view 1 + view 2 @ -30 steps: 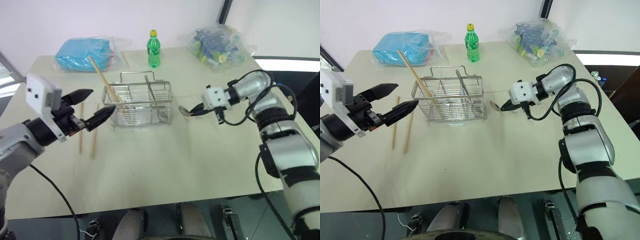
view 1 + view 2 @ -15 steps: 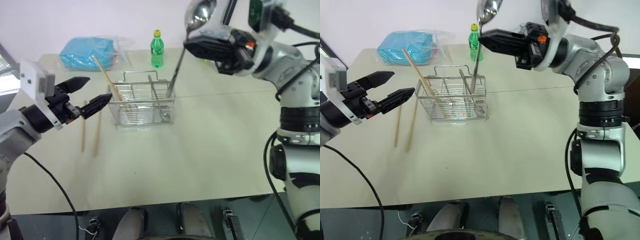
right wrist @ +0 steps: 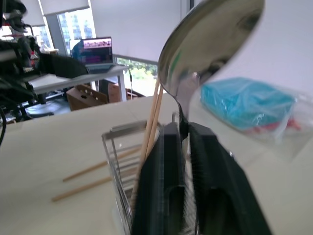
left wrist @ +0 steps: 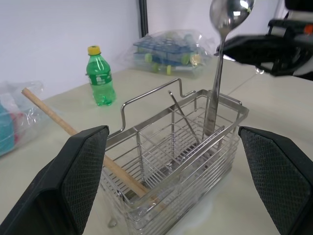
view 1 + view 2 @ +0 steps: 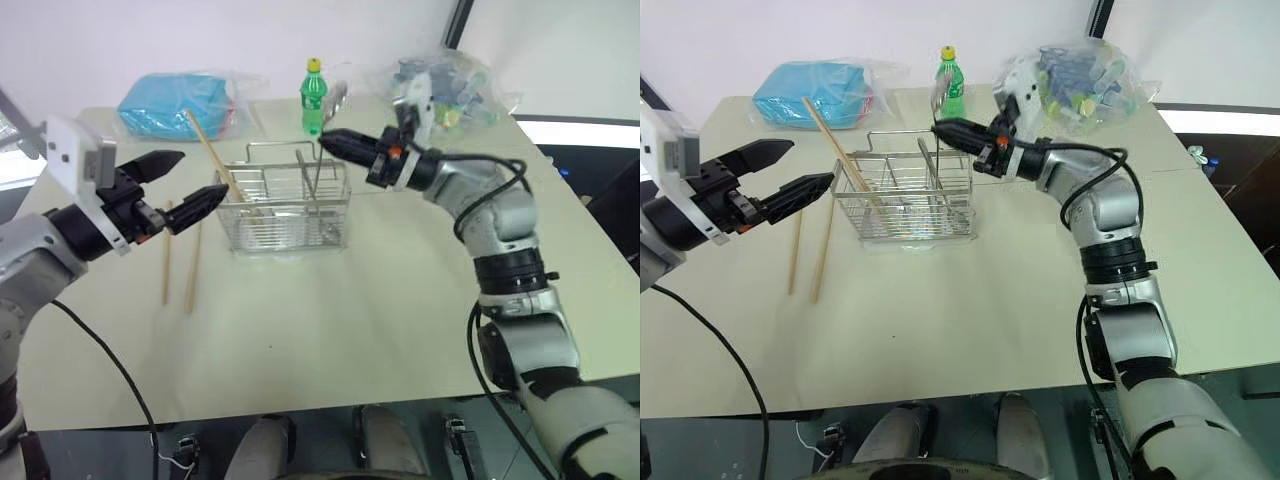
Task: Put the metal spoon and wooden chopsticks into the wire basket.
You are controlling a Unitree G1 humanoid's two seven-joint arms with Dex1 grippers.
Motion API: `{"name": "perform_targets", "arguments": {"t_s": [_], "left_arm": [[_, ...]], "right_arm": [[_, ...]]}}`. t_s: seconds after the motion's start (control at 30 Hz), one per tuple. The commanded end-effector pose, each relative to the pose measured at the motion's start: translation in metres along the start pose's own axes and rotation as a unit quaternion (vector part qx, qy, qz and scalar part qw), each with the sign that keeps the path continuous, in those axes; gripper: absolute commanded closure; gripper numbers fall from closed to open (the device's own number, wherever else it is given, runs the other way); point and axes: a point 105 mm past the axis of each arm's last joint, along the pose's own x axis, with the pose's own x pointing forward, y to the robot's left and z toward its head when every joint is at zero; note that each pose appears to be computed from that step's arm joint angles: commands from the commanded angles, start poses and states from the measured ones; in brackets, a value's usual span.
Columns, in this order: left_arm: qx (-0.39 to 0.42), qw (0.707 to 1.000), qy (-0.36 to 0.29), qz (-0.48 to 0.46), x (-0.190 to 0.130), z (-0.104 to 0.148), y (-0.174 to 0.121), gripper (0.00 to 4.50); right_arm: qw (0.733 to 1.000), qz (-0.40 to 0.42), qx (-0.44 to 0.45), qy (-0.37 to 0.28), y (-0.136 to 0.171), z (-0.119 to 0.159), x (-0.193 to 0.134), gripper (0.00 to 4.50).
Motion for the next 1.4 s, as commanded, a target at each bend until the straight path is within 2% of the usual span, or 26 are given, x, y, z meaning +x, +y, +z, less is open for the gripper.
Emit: {"name": "perform_targets", "arguments": {"t_s": [0.03,0.17,0.3,0.43,0.53,0.6,0.73,0.9,1.07,1.4], "left_arm": [[0.016,1.0,-0.019,0.015,-0.007,0.01,0.0,0.0],[0.008,0.999,-0.018,0.033,-0.011,0.008,0.005,0.0],[-0.01,0.997,-0.033,0.074,-0.016,0.011,0.02,0.0],[-0.045,0.979,-0.057,0.192,-0.034,0.02,0.065,0.0],[-0.069,0.951,-0.03,0.299,-0.049,0.009,0.104,0.0],[-0.082,0.936,-0.008,0.341,-0.055,0.001,0.119,0.0],[-0.111,0.905,0.095,0.399,-0.054,-0.04,0.141,0.0],[-0.138,0.899,0.162,0.382,-0.032,-0.073,0.142,0.0],[-0.155,0.896,0.199,0.365,-0.009,-0.099,0.144,0.0],[-0.2,0.87,0.256,0.37,0.009,-0.152,0.148,0.0]], "right_arm": [[1.0,-0.001,-0.023,-0.017,0.003,0.013,0.003,2.12],[0.999,-0.018,-0.03,-0.022,-0.005,0.022,0.001,0.18],[0.998,-0.027,-0.039,-0.039,-0.014,0.044,-0.007,0.18],[0.995,-0.022,-0.036,-0.087,-0.017,0.086,-0.023,0.18],[0.993,0.031,-0.025,-0.108,-0.001,0.105,-0.036,0.18],[0.992,0.06,-0.016,-0.106,0.01,0.107,-0.042,0.18],[0.987,0.159,-0.004,-0.04,0.06,0.077,-0.064,0.18],[0.983,0.181,0.031,0.006,0.088,0.048,-0.076,0.18],[0.987,0.153,0.055,0.022,0.095,0.03,-0.079,0.18],[0.993,0.074,0.091,0.025,0.091,0.012,-0.093,0.18]]}}
